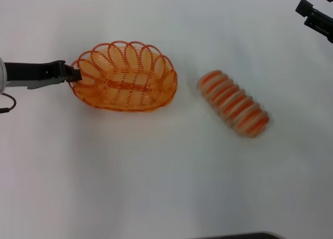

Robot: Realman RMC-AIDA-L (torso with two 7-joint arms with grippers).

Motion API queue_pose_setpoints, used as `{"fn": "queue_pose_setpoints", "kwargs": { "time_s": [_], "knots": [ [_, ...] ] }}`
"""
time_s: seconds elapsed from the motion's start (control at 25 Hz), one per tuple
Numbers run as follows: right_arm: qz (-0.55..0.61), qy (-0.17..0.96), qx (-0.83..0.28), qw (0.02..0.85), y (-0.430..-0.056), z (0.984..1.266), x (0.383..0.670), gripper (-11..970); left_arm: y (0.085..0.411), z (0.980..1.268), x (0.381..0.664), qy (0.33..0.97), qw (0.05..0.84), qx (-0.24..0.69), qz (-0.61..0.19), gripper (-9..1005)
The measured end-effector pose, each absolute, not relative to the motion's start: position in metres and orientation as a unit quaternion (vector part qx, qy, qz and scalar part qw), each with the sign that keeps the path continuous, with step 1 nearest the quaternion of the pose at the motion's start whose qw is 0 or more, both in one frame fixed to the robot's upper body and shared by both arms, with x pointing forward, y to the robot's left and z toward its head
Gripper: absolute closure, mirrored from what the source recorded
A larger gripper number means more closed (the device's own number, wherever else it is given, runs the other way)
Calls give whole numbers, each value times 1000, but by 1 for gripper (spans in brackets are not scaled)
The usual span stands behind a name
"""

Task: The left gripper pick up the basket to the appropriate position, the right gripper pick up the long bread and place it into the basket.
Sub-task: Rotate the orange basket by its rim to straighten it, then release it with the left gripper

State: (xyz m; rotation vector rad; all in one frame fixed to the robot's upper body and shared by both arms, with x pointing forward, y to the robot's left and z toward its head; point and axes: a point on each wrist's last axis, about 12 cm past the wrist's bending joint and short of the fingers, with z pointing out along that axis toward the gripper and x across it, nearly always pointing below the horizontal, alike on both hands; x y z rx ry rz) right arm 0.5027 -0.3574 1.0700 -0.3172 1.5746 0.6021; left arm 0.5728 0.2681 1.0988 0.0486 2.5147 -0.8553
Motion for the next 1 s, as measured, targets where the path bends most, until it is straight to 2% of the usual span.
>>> {"fn": "queue_pose_setpoints", "kwargs": {
  "time_s": [1.0],
  "knots": [
    [251, 690, -162, 659, -346, 1066, 512, 46, 253, 1082, 575, 920, 243, -19, -308, 926]
  ]
}}
